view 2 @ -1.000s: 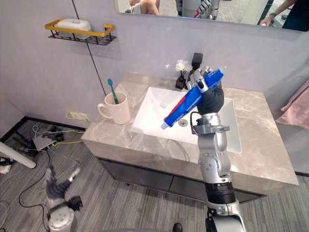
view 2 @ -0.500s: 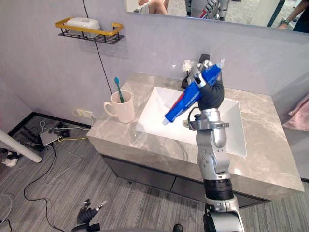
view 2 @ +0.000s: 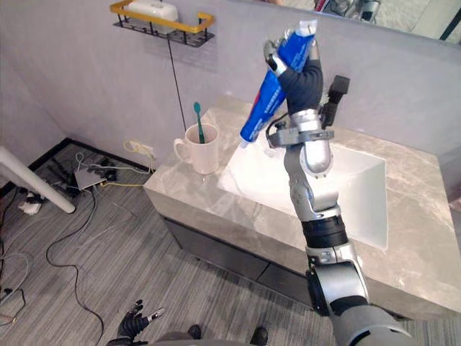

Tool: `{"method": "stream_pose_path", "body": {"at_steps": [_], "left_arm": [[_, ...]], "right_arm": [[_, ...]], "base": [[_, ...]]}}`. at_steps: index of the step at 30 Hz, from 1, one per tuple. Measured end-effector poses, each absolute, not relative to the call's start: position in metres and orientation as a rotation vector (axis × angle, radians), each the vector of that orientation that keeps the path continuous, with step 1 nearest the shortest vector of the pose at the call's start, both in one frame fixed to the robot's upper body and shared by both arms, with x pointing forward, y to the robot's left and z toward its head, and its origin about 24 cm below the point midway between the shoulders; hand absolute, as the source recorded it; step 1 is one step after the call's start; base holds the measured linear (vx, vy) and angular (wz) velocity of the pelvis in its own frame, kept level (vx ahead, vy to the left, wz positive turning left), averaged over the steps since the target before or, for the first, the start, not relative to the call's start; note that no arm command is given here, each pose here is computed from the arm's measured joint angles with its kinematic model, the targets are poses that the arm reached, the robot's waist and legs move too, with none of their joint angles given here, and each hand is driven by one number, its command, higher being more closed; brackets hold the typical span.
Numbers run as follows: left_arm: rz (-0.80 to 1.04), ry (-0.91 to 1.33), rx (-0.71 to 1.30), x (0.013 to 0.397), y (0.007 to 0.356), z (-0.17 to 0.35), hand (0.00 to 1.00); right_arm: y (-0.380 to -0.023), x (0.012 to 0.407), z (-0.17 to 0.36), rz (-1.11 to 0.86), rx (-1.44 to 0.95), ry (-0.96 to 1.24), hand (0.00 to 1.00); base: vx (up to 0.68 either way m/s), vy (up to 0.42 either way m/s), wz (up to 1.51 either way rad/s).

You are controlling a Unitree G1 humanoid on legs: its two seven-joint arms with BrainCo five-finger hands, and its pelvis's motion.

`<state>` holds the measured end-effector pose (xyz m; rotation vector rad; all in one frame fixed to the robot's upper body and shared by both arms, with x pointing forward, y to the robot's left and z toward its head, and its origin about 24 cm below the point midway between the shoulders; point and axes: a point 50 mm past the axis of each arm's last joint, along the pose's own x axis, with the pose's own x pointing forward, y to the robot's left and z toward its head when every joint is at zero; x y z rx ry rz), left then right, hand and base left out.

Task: Organize washtable

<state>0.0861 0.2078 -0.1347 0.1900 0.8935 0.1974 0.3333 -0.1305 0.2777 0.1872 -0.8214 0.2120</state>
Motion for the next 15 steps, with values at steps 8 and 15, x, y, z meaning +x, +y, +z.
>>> {"method": "stream_pose_path", "body": {"at_steps": [8, 15], "left_arm": [[0.182, 0.932, 0.233, 0.079, 0.215, -0.138, 0.00], [0.151, 0.933, 0.257, 0.080, 0.214, -0.138, 0.00]], "right_arm": [[-0.124, 0.338, 0.312, 0.195, 0.130, -0.893, 1.00], [-0.118, 0.349, 0.316, 0.195, 0.108, -0.859, 1.00]], "base": [[-0.02, 0.003, 0.09], [-0.01, 0.005, 0.04]]}}
